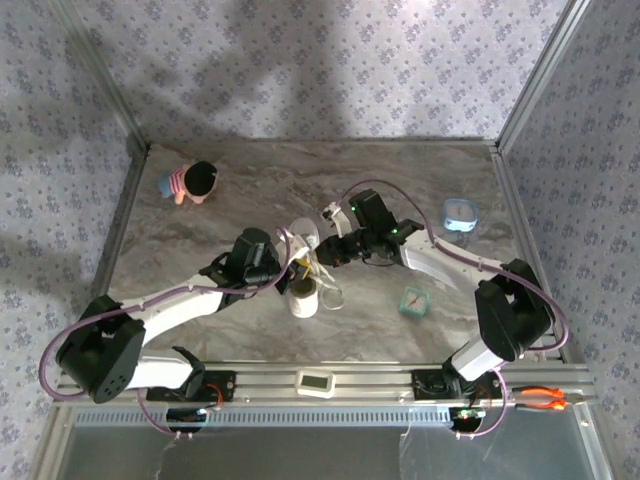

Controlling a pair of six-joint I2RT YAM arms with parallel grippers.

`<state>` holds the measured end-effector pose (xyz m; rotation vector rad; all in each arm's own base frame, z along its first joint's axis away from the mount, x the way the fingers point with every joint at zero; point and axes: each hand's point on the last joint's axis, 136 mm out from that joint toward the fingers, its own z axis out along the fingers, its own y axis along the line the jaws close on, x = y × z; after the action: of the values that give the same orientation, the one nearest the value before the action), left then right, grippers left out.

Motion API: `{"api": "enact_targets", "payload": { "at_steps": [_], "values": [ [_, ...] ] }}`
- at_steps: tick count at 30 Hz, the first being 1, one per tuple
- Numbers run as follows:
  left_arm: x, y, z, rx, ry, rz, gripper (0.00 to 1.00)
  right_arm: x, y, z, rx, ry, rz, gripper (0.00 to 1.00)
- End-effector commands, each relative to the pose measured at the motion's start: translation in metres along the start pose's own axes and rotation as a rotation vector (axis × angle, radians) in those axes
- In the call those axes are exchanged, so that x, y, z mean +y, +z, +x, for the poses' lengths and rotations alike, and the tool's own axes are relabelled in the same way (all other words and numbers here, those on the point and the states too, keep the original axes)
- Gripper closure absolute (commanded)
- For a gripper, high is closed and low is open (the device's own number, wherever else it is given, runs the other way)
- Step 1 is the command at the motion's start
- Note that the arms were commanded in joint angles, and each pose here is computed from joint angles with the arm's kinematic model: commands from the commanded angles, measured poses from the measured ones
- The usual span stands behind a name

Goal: Tie the shoes

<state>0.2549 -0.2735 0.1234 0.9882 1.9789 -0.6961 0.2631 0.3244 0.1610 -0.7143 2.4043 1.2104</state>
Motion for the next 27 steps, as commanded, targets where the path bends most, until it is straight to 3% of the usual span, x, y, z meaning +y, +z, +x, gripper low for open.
{"api": "enact_targets", "payload": {
  "at_steps": [1,7,12,20,24,26,27],
  "values": [
    [0.006,-0.009,-0.038,-0.130,-0.021,-0.023,1.00,0.002,-0.005,0.003,0.001,-0.013,0.012,1.00],
    [-0.003,-0.024,-0.058,-0.205,-0.049,0.002,1.00,-0.004,-0.003,0.002,0.002,-0.006,0.032,1.00],
    [0.001,-0.037,-0.059,-0.189,-0.042,-0.043,1.00,-0.015,0.002,0.006,0.019,0.019,0.055,1.00],
    [0.027,-0.068,-0.015,-0.024,-0.080,-0.216,1.00,-0.017,0.007,0.009,0.034,-0.001,0.066,1.00],
    [0.023,-0.078,0.008,0.022,-0.092,-0.217,1.00,-0.015,0.011,0.010,0.051,-0.016,0.068,1.00],
    [0.016,-0.079,0.017,0.036,-0.103,-0.186,0.90,-0.014,0.014,0.012,0.062,-0.022,0.069,1.00],
    [0.014,-0.080,0.022,0.048,-0.112,-0.174,0.81,-0.014,0.016,0.013,0.068,-0.024,0.068,1.00]
  ]
}}
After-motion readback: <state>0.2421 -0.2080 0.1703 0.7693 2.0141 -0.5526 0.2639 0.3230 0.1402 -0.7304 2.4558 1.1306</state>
